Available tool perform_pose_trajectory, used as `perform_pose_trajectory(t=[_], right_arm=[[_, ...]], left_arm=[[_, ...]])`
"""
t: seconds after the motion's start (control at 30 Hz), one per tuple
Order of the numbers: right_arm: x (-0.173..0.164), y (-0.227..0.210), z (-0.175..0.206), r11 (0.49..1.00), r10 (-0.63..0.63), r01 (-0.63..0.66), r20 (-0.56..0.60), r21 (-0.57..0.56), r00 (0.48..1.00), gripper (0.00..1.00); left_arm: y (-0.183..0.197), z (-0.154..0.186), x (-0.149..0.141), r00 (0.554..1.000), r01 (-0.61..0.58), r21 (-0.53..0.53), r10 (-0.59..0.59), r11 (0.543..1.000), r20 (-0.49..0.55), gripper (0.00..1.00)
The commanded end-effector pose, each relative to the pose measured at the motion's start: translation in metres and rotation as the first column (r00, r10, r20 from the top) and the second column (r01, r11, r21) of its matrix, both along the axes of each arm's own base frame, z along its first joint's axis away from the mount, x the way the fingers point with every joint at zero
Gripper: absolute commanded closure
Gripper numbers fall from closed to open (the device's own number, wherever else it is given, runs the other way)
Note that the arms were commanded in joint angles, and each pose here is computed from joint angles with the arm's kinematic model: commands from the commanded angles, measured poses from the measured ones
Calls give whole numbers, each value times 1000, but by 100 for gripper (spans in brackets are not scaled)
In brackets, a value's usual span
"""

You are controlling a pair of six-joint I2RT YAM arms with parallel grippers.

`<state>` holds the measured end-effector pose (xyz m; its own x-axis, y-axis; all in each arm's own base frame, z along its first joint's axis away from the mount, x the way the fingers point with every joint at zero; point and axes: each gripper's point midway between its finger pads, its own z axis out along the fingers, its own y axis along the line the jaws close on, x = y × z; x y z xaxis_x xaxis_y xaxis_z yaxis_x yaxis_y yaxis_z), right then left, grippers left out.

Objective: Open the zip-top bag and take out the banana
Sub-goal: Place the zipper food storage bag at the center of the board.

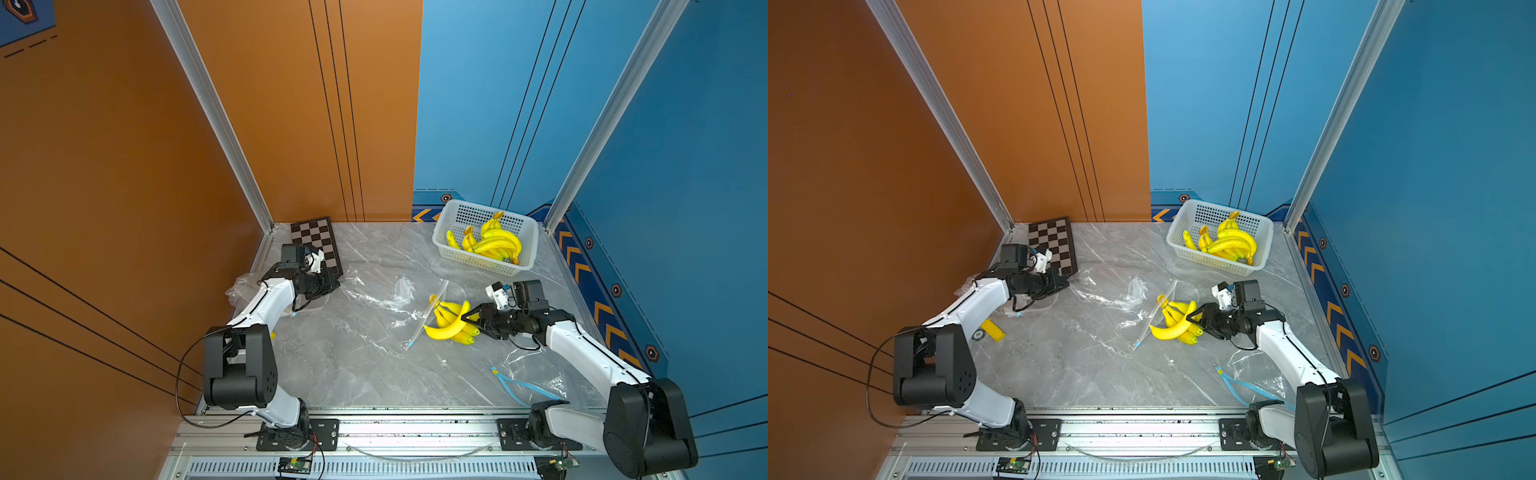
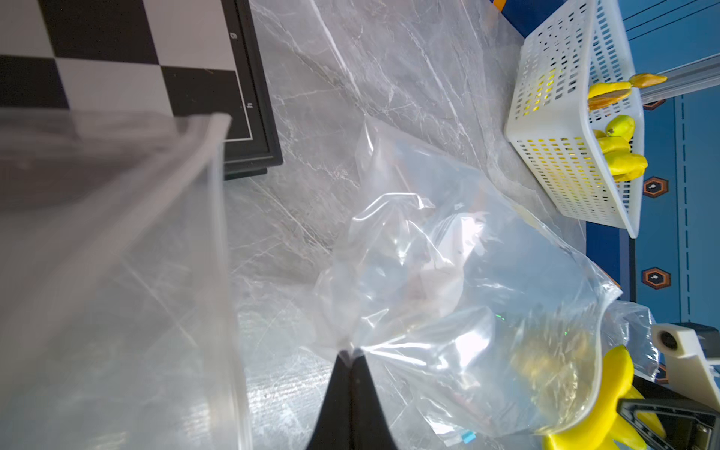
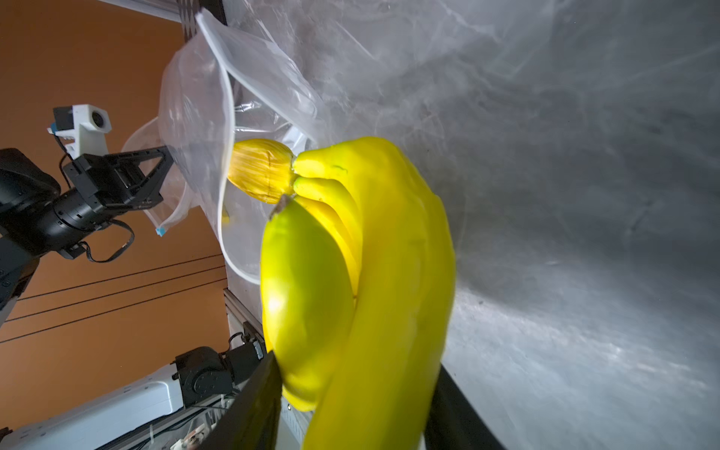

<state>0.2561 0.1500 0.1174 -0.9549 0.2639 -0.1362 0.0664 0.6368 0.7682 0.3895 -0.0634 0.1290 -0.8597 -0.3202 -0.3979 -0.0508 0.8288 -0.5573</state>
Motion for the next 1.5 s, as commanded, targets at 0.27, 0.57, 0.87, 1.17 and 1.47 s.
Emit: perform_pose_trajectory(t=[0.27, 0.57, 0.87, 1.17, 1.47], right_arm=[[40, -46, 78, 994, -105, 103, 127, 18, 986, 49], [179, -94, 127, 961, -276, 270, 285, 60, 918, 49], [279, -153, 97, 910, -371, 412, 335, -56, 866, 19], [273, -220, 105, 807, -447, 560, 425, -188, 787, 0], [139, -192, 125, 783, -283, 585, 717, -212, 638, 0]], left_arm=[[44, 7, -12, 987, -162, 123, 162, 979, 11, 100], [-22, 17, -26, 999, 2, 8, -2, 1000, 32, 58], [-18, 54, -32, 994, -33, -16, 34, 999, 100, 2], [-11, 85, -47, 987, -42, 70, 31, 997, 156, 2], [16, 69, -80, 966, -110, 341, 20, 934, 258, 2]])
